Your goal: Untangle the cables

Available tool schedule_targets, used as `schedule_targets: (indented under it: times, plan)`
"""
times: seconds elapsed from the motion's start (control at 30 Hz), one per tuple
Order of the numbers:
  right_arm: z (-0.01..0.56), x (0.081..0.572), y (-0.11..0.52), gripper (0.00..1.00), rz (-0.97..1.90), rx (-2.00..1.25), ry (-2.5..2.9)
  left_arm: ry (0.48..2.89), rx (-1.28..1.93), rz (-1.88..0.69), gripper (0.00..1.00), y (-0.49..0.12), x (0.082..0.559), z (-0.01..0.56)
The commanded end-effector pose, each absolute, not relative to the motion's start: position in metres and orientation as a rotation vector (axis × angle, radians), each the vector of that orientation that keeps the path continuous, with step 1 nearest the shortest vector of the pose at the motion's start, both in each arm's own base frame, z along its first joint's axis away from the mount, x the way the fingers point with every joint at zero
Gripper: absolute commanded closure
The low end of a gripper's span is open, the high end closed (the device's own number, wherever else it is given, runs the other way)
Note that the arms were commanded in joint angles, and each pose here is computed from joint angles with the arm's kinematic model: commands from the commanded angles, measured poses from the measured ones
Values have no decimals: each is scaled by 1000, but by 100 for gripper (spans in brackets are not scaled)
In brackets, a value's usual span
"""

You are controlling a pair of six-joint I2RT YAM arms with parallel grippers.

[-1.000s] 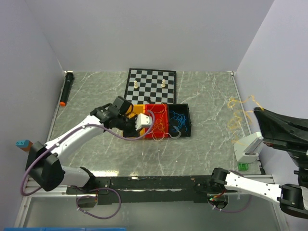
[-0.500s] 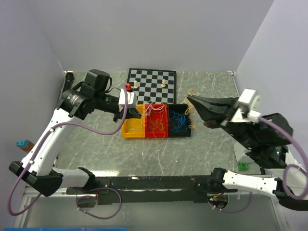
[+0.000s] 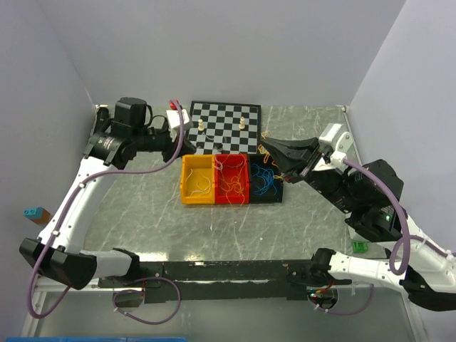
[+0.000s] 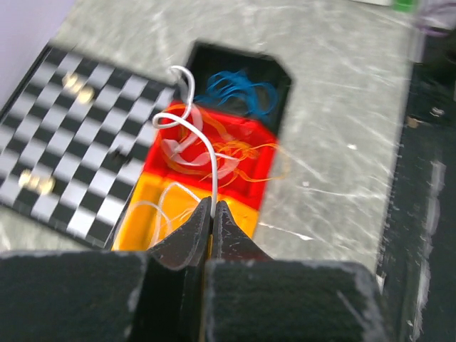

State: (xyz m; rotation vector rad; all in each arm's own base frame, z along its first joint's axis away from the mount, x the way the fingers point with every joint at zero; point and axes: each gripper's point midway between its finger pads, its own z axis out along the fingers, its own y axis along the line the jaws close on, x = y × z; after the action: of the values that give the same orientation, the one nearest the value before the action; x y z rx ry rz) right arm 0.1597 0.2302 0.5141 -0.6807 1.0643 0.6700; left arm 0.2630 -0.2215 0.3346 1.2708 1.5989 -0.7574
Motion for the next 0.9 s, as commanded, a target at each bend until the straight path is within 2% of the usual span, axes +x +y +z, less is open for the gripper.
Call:
schedule_targets:
  times: [0.0,0.87]
  plan:
    - [517,169,236,100,709,-635,1064,1626,1122,-713,99,-215,293,336]
    - [444,237,266,100,791,-602,1263,1845,1168,-745,99,-216,315,206]
